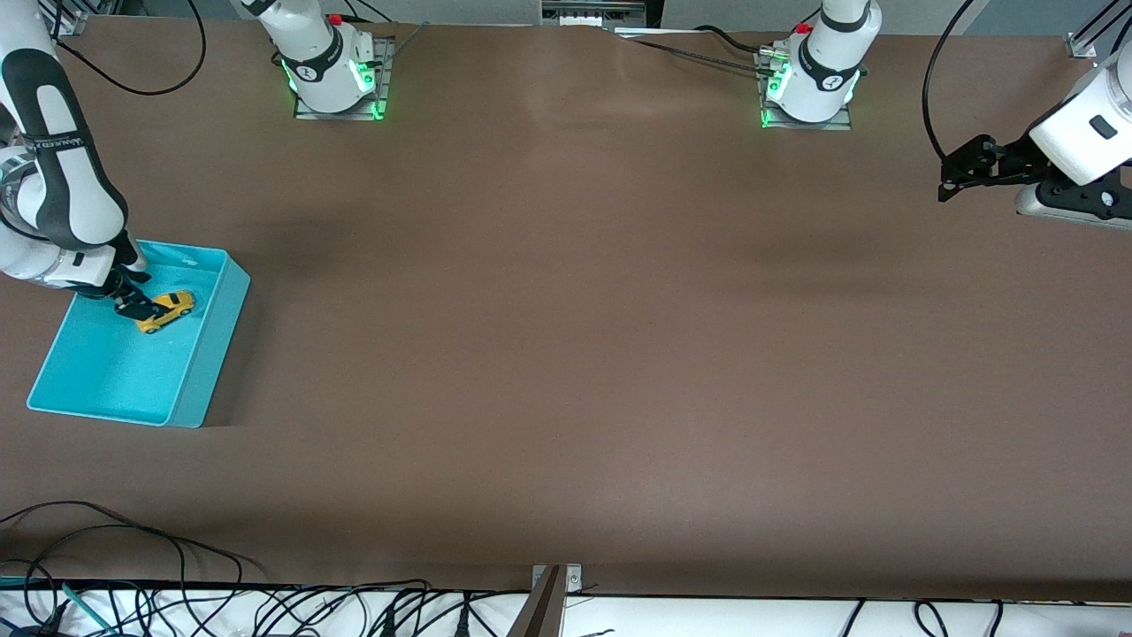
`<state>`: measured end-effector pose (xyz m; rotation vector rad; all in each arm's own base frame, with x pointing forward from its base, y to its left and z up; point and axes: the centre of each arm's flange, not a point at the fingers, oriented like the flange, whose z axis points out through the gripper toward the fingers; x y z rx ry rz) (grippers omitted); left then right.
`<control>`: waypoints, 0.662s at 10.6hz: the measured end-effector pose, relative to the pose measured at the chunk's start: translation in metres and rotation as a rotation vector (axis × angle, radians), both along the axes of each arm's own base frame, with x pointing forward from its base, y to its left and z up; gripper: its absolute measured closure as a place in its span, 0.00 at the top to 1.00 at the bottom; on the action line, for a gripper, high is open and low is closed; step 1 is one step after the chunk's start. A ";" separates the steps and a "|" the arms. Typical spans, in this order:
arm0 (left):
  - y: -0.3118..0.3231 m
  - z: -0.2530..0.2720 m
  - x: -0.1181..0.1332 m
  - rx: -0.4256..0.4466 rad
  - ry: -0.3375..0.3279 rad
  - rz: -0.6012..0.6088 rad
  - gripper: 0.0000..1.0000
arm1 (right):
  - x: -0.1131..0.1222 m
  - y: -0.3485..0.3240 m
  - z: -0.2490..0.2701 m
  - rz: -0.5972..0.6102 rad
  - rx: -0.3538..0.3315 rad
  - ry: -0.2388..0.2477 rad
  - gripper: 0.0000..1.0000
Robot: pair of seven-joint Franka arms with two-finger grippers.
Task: Wind up and store yellow beetle car
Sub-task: 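Lower the car into the bin and open the right gripper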
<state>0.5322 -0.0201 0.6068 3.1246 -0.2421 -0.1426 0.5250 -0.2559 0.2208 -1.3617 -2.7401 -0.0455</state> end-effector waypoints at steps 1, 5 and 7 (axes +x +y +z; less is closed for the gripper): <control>0.000 0.000 0.000 0.000 0.000 0.000 1.00 | 0.001 0.000 0.004 0.000 0.005 0.004 1.00; 0.001 0.000 0.000 0.000 0.000 0.001 1.00 | 0.008 0.009 0.064 -0.041 0.020 -0.029 1.00; 0.001 0.000 0.000 0.000 0.000 0.001 1.00 | 0.013 0.026 0.095 -0.106 0.018 -0.047 1.00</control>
